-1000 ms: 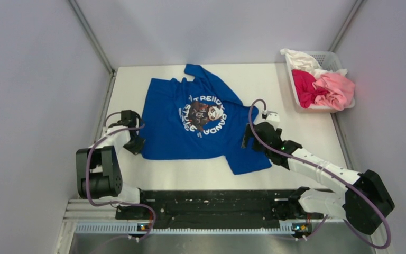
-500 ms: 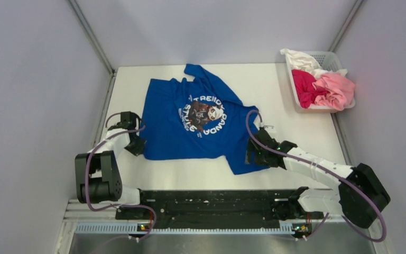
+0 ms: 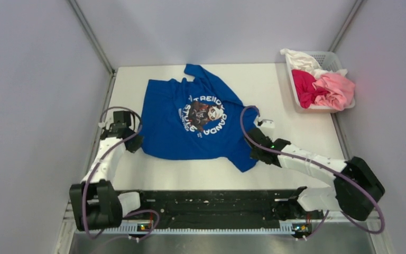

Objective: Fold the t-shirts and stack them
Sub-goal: Flatten out the tshirt

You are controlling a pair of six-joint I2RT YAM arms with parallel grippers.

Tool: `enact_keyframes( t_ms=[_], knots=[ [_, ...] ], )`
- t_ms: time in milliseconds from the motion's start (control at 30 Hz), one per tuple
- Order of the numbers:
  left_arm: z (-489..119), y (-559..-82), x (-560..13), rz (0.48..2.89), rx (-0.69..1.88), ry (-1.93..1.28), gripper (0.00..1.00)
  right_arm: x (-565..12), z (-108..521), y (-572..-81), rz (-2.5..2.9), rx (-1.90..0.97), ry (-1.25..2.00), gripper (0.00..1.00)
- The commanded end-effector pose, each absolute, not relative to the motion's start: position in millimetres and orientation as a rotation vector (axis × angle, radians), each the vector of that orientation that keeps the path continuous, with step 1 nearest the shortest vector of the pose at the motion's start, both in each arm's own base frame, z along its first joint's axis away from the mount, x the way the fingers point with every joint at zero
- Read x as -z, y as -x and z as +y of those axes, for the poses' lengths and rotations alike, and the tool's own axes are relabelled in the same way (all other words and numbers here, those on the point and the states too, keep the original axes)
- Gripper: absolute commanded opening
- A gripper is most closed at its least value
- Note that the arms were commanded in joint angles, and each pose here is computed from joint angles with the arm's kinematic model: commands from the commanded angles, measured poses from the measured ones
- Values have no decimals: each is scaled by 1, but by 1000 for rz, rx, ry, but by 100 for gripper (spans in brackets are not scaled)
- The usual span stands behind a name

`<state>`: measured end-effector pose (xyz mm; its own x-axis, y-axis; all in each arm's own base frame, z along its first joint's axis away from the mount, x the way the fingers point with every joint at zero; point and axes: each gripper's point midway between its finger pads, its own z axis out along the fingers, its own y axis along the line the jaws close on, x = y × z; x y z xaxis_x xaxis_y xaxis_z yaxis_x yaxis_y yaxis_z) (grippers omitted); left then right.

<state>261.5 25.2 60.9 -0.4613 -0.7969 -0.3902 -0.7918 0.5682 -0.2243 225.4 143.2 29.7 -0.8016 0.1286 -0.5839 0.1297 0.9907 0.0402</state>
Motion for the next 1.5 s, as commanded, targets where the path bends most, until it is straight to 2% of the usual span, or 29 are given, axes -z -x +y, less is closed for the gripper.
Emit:
enact_keyframes(
  t_ms=[0,167,300,533,633,767,900,1033,1200,1467],
  knots=[
    [20,-288,-166,2101,190,1080,0,-157,146,-279,2095,-132,-334,0],
    [25,-283,-319,1737,286,897,0,-306,134,-298,1755,-216,-335,0],
    [24,-259,-419,1540,345,817,0,-418,119,-287,1561,-292,-306,0],
    [12,-202,-557,1280,424,646,0,-616,94,-212,1192,-572,-138,0],
    [4,-172,-601,1187,465,577,0,-676,102,-172,1075,-691,35,0],
    [-6,-131,-641,1071,512,497,0,-723,97,-136,933,-727,160,0],
    [-5,-110,-653,999,505,484,0,-742,71,-120,829,-671,125,0],
    [-7,-119,-644,1036,508,473,0,-734,52,-127,825,-568,60,0],
    [-5,-172,-601,1166,498,518,0,-699,46,-154,910,-447,-5,0],
    [20,-284,-452,1461,361,679,0,-572,70,-239,1154,-216,-129,0]
  ],
)
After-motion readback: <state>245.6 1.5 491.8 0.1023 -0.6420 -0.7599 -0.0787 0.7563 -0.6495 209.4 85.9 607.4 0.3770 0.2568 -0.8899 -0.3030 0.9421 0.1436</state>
